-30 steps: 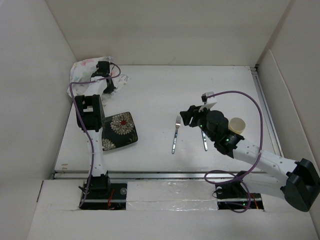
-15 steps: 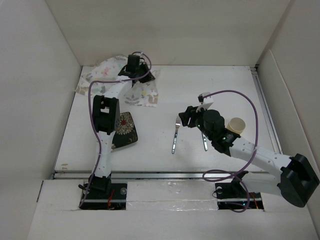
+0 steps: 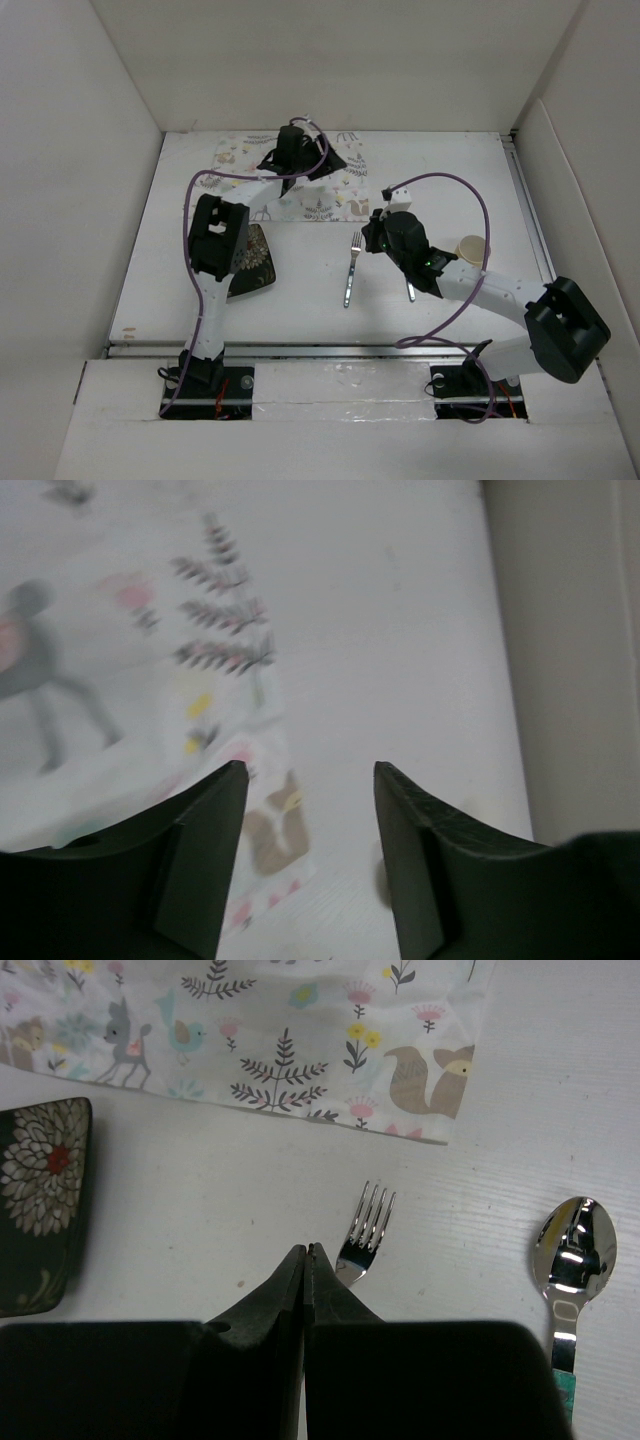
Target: Set the dinner table for one person
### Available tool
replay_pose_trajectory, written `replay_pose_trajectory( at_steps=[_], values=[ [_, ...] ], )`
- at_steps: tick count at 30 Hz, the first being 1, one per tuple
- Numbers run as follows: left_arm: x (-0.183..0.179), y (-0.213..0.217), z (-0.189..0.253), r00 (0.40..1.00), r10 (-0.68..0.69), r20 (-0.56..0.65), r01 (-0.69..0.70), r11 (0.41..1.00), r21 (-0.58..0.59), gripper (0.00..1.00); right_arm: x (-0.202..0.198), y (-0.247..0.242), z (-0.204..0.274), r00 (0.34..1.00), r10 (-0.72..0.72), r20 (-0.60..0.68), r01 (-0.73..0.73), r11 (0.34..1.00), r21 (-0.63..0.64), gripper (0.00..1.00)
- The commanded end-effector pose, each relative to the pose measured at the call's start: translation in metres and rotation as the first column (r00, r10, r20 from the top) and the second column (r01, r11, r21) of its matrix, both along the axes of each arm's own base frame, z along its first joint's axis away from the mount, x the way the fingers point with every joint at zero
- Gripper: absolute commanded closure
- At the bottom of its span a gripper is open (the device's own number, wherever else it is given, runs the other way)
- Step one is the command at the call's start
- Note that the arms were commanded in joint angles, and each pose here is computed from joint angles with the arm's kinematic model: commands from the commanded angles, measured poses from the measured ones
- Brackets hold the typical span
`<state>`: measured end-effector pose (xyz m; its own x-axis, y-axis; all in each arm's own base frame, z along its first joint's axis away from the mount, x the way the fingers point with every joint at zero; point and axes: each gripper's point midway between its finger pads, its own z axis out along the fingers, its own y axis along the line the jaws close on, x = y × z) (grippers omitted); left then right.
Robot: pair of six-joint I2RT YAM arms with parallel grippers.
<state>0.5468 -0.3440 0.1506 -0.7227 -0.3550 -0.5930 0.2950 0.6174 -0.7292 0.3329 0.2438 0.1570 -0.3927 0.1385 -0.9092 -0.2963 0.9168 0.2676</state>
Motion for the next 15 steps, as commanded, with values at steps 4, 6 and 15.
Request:
replay_pose_trajectory(
  at_steps=[4, 6, 15],
  values=[
    [-0.008, 0.135, 0.094, 0.917, 0.338, 0.212, -0.360, 0.930, 0.075, 0.85, 0.048, -0.003, 0.011, 0.985, -0.167, -0.039, 0.169, 0.984, 0.054, 1.00],
    [-0.017, 0.181, 0.081, 0.868, 0.466, 0.168, -0.487, 0.866, 0.112, 0.95, 0.057, -0.004, 0.002, 0.978, -0.196, -0.071, 0.199, 0.979, 0.035, 0.96],
    [-0.067, 0.376, 0.005, 0.580, 0.812, -0.064, -0.775, 0.575, 0.262, 0.74, 0.103, -0.021, -0.048, 0.947, -0.273, -0.169, 0.279, 0.960, 0.012, 0.49]
  ],
)
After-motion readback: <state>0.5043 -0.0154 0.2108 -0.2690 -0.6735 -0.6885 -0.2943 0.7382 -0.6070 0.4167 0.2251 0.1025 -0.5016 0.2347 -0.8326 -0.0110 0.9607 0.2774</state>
